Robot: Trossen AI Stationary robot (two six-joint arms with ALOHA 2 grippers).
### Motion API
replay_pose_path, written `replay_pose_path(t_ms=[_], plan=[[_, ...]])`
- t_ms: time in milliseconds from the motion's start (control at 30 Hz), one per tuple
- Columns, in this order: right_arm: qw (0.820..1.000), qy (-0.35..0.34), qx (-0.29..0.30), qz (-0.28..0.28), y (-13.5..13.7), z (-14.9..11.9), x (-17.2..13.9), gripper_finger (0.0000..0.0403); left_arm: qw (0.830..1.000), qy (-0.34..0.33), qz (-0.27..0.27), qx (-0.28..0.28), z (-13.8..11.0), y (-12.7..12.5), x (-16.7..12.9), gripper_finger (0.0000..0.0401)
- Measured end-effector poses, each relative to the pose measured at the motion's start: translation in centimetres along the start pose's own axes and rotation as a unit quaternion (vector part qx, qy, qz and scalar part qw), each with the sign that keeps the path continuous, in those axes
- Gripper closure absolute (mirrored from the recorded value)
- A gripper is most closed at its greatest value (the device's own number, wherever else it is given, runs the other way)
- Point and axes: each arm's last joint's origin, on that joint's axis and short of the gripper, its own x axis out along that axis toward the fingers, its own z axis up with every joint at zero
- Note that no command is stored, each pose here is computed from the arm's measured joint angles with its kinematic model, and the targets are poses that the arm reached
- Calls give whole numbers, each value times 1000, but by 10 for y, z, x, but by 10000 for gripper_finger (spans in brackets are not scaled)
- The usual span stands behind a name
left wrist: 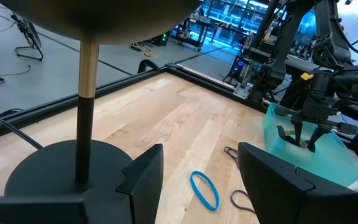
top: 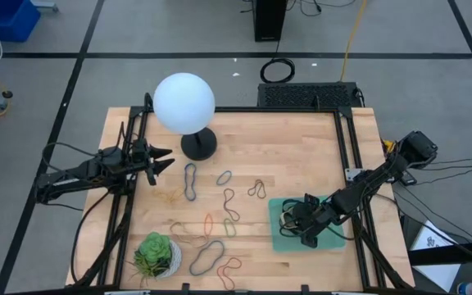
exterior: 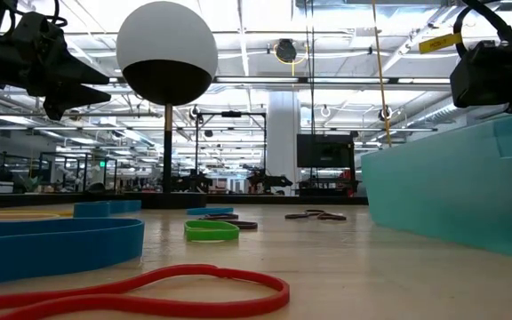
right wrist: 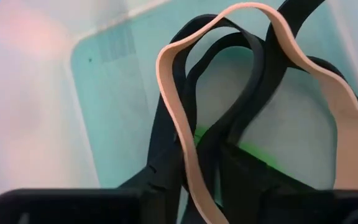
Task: Pick and place rubber bands into bin
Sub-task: Put the top brown rubber band into the green bin, then put the top purple rubber band into the green bin
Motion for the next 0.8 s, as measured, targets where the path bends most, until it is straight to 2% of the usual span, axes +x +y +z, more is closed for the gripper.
replay_pose_path(t_ms=[233,500,633,800], plan=[[999,-33,4,38,2,5,-20,257,1000,0,0,0,0,0,0,189],[989,-120,-14,86,1,11,-59,246,1000,0,0,0,0,0,0,189],[971,-205,-41,113,0,19,-82,250,1000,0,-1,0,0,0,0,189],[938,-302,-66,157,-3,30,-111,250,1000,0,-1,0,0,0,0,189]])
